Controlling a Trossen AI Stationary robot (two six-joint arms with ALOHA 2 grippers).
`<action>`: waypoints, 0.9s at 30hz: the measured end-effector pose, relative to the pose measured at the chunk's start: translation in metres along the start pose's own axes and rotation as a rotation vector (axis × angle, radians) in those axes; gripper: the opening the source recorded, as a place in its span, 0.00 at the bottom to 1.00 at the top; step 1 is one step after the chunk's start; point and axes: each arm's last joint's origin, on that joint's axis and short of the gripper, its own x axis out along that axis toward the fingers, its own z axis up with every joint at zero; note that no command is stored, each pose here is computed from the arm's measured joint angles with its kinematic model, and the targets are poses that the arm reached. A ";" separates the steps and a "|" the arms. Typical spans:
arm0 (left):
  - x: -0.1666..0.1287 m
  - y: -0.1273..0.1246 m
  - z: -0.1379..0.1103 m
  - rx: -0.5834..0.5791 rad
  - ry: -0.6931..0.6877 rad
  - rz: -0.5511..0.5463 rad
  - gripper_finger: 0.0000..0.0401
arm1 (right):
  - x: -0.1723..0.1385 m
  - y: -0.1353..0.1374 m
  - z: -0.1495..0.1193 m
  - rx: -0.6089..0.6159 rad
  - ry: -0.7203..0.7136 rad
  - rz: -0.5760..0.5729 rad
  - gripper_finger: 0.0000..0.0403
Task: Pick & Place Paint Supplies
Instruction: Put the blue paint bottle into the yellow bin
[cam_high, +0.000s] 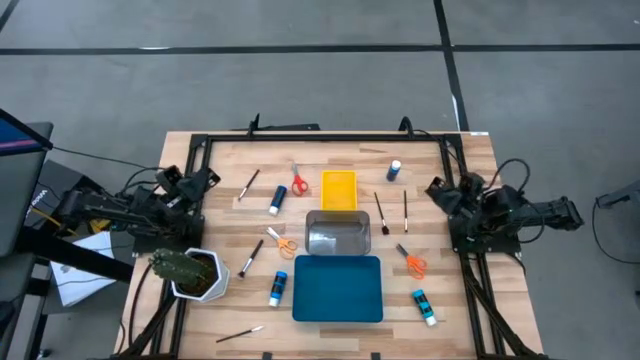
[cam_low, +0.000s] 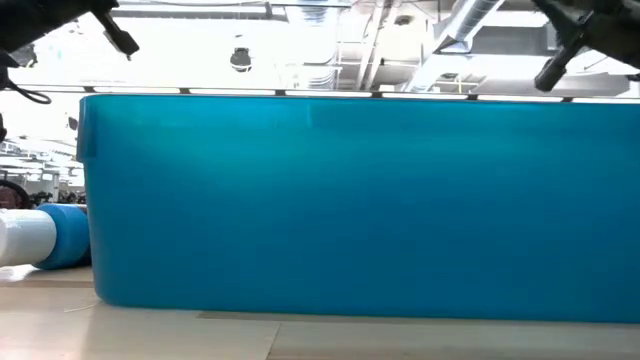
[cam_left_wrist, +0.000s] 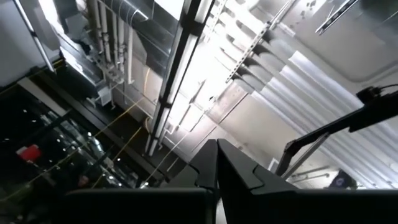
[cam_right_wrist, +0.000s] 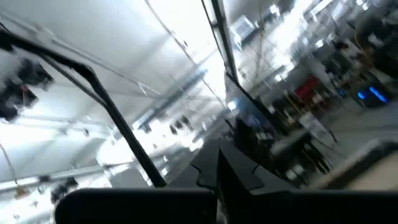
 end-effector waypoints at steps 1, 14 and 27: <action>0.001 0.001 -0.001 0.002 0.000 0.006 0.00 | 0.000 0.001 0.001 0.002 -0.012 0.009 0.00; 0.028 -0.004 -0.010 0.036 -0.001 0.066 0.00 | 0.001 0.005 0.009 0.022 -0.099 -0.009 0.00; 0.055 -0.023 0.003 0.262 -0.070 0.046 0.07 | 0.029 0.055 0.068 -0.164 -0.105 -0.067 0.18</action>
